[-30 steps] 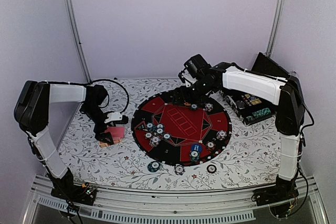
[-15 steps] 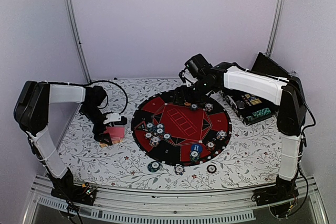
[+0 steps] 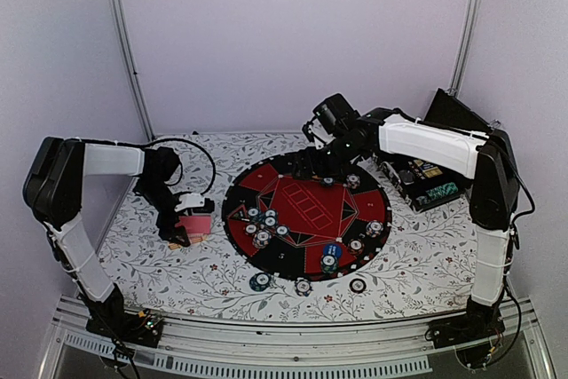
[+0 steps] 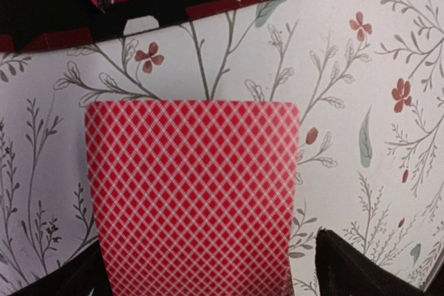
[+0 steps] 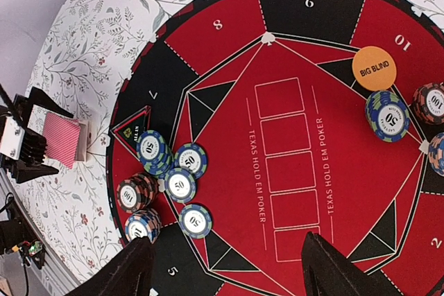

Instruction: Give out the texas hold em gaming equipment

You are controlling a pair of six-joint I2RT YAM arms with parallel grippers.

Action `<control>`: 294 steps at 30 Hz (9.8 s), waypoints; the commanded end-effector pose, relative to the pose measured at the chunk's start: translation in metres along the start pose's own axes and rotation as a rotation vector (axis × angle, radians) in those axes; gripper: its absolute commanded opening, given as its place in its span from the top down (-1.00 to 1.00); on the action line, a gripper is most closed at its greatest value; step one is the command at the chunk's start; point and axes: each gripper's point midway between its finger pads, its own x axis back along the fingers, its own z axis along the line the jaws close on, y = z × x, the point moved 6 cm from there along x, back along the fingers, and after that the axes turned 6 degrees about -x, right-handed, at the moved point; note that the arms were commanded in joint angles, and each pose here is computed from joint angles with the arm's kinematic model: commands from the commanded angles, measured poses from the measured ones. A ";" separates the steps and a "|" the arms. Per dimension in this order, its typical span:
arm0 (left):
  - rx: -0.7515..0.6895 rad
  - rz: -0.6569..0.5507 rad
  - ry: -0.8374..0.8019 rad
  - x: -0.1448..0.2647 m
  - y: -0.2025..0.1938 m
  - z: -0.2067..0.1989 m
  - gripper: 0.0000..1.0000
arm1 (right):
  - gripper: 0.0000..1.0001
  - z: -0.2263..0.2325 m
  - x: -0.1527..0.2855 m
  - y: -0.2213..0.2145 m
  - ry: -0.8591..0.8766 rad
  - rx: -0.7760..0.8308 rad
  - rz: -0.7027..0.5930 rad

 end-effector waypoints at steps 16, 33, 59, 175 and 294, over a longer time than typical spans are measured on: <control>0.031 -0.017 -0.005 0.000 0.003 0.000 -0.56 | -0.49 0.009 0.021 0.003 0.042 0.000 -0.049; -0.010 0.003 0.030 0.008 0.013 -0.008 -0.46 | -0.46 0.010 0.017 -0.001 0.066 -0.009 -0.030; -0.009 0.036 -0.013 -0.005 0.007 -0.013 -0.69 | -0.45 0.015 0.013 -0.011 0.107 -0.025 -0.007; -0.051 -0.131 0.044 0.063 0.087 -0.023 0.08 | -0.48 0.147 -0.103 -0.060 1.013 -0.381 0.399; -0.200 -0.136 0.149 0.062 0.117 -0.025 -0.96 | 1.00 0.153 -0.074 -0.062 1.091 -0.344 0.411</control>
